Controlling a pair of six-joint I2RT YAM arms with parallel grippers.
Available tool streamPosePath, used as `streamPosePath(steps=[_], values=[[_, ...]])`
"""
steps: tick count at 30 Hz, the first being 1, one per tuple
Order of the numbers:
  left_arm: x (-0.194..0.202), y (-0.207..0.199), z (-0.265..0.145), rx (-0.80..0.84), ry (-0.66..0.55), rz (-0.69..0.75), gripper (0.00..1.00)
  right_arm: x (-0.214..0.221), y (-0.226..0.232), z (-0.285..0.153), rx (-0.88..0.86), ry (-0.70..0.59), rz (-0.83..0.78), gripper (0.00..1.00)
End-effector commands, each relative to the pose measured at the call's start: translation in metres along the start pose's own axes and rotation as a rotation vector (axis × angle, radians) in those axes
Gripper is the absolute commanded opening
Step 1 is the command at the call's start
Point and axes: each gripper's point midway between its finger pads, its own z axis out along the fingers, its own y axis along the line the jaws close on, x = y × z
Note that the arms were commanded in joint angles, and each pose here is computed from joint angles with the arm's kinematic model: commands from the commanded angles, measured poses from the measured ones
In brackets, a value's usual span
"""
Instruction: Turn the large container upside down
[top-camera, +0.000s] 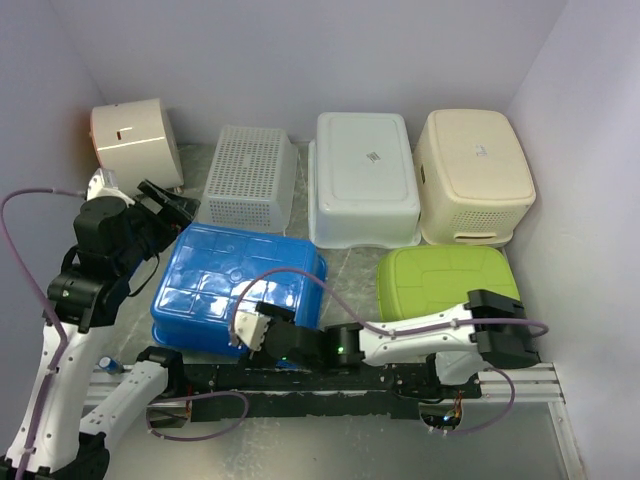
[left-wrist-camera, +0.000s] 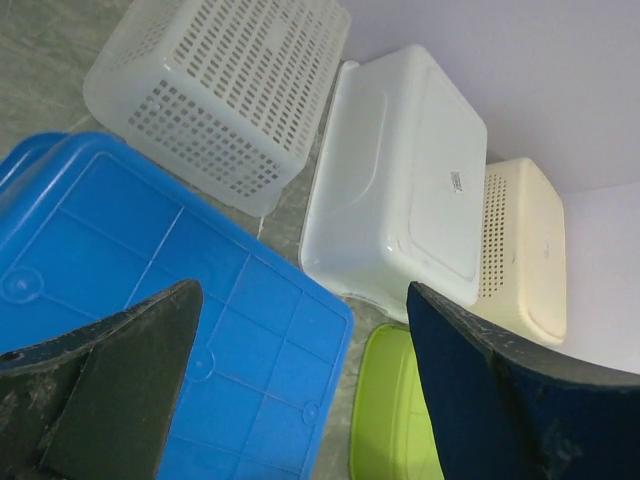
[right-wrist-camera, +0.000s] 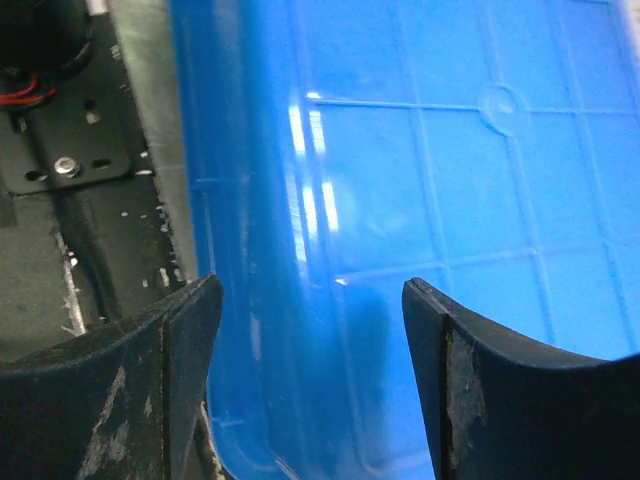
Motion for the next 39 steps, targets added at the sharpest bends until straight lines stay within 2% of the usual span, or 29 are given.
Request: streamPosePath(steps=[1, 3, 5, 8, 9, 13, 15, 18, 20, 23, 26, 28, 30, 33, 36, 39], values=[[-0.023, -0.025, 0.001, 0.124, -0.101, 0.102, 0.94, -0.017, -0.055, -0.039, 0.185, -0.048, 0.214, 0.77], [-0.016, -0.032, 0.011, 0.178, -0.074, 0.16, 0.96, -0.004, -0.089, -0.057, 0.275, -0.056, 0.346, 0.91], [-0.001, -0.036, 0.028, 0.21, 0.003, 0.234, 0.98, 0.022, -0.132, -0.07, 0.381, -0.035, 0.473, 0.98], [0.019, -0.036, 0.051, 0.218, 0.13, 0.316, 0.99, 0.074, -0.19, -0.087, 0.524, 0.037, 0.658, 1.0], [0.025, -0.036, 0.057, 0.222, 0.163, 0.332, 0.99, 0.087, -0.198, -0.089, 0.524, 0.051, 0.734, 1.0], [0.039, -0.041, 0.073, 0.272, 0.226, 0.345, 0.99, 0.114, -0.203, -0.083, 0.362, 0.038, 0.943, 1.0], [0.04, -0.043, 0.077, 0.29, 0.221, 0.349, 0.99, 0.107, -0.195, -0.076, 0.237, -0.035, 1.011, 1.0], [0.041, -0.046, 0.077, 0.319, 0.216, 0.362, 1.0, 0.07, -0.18, -0.059, 0.019, -0.194, 1.033, 1.0], [0.038, -0.047, 0.076, 0.32, 0.194, 0.358, 1.0, 0.052, -0.169, -0.043, -0.116, -0.249, 1.061, 1.0], [0.026, -0.05, 0.074, 0.299, 0.151, 0.354, 1.0, 0.026, -0.147, -0.005, -0.268, -0.263, 1.058, 1.0], [0.017, -0.049, 0.072, 0.261, 0.129, 0.362, 1.0, -0.019, -0.108, 0.031, -0.421, -0.254, 0.936, 1.0], [0.012, -0.047, 0.071, 0.23, 0.12, 0.359, 1.0, -0.035, -0.098, 0.044, -0.449, -0.231, 0.883, 1.0], [0.009, -0.044, 0.07, 0.208, 0.11, 0.357, 1.0, -0.04, -0.108, 0.041, -0.41, -0.246, 0.869, 1.0], [0.007, -0.037, 0.071, 0.179, 0.084, 0.345, 1.0, -0.024, -0.151, 0.023, -0.214, -0.241, 0.86, 1.0], [0.008, -0.032, 0.074, 0.168, 0.066, 0.342, 1.0, 0.009, -0.202, -0.008, 0.099, -0.161, 0.857, 1.0], [0.017, -0.029, 0.08, 0.17, 0.113, 0.361, 0.99, 0.046, -0.252, -0.055, 0.492, -0.026, 0.835, 1.0]])
